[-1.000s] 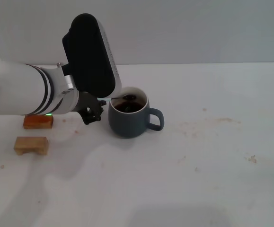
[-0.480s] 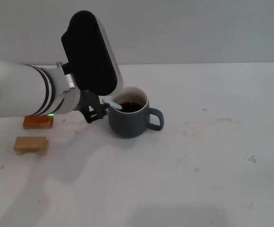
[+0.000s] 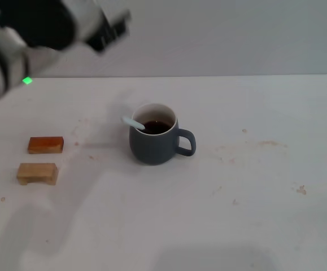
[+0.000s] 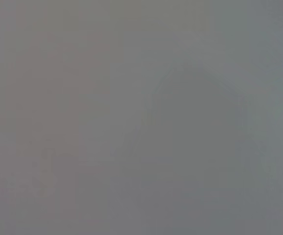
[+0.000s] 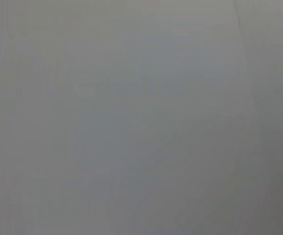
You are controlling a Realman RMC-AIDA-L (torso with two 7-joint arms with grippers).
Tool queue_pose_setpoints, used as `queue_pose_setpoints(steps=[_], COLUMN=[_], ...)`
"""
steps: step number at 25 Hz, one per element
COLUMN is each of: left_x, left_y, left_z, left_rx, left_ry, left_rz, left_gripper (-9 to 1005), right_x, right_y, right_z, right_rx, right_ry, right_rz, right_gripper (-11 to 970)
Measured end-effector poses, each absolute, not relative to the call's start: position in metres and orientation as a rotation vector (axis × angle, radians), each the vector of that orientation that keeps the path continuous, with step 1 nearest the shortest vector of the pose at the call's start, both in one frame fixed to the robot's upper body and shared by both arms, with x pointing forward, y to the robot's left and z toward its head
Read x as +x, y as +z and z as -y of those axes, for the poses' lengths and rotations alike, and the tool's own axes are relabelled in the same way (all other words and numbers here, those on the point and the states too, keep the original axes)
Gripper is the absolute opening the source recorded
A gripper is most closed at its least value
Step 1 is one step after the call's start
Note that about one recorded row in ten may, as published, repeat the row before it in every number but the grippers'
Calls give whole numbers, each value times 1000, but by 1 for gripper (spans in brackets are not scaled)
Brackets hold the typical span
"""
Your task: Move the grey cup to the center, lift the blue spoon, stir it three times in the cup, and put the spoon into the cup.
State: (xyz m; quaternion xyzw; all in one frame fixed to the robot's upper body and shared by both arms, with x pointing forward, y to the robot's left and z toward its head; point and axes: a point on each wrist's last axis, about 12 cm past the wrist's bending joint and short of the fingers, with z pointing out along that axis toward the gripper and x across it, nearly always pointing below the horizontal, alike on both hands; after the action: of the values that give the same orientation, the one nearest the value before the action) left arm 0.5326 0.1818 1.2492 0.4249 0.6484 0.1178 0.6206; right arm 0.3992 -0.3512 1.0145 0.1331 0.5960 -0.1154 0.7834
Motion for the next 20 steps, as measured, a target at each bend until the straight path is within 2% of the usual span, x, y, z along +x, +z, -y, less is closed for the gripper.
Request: queue_pose_setpoints(steps=[3,6,11,14,17,18,19,20], left_x=[512,499,477,476,480,480,480,480], left_y=[1265,1267,1257,1251,1221,1201,1201,1187], left_z=[-194,-197,-200,-202,-222,-237,-237,-245], left_rx=[728,604,409,375,247,181,181,163], left_ry=[240,189,122,96,-24,-76,-76,-86], left_rz=[-1283,-1198,-1017,-1006,-1044,-1039,-1039,-1038], left_gripper=[618,621,625,628,630,631,632,633], right_x=[397,396,396,396,397,397,397,398], right_y=[1015,1015,1015,1015,1016,1016,1016,1016], right_z=[352,352,352,352,350,347,347,346], right_rx=[288,289,289,289,287,279,279,275], right_ry=[-254,-255,-255,-254,-249,-234,-234,-228], right_rz=[-1280,-1279,-1277,-1276,-1272,-1271,-1271,-1270], right_gripper=[-1,-1,-1,-1,-1,-1,-1,-1])
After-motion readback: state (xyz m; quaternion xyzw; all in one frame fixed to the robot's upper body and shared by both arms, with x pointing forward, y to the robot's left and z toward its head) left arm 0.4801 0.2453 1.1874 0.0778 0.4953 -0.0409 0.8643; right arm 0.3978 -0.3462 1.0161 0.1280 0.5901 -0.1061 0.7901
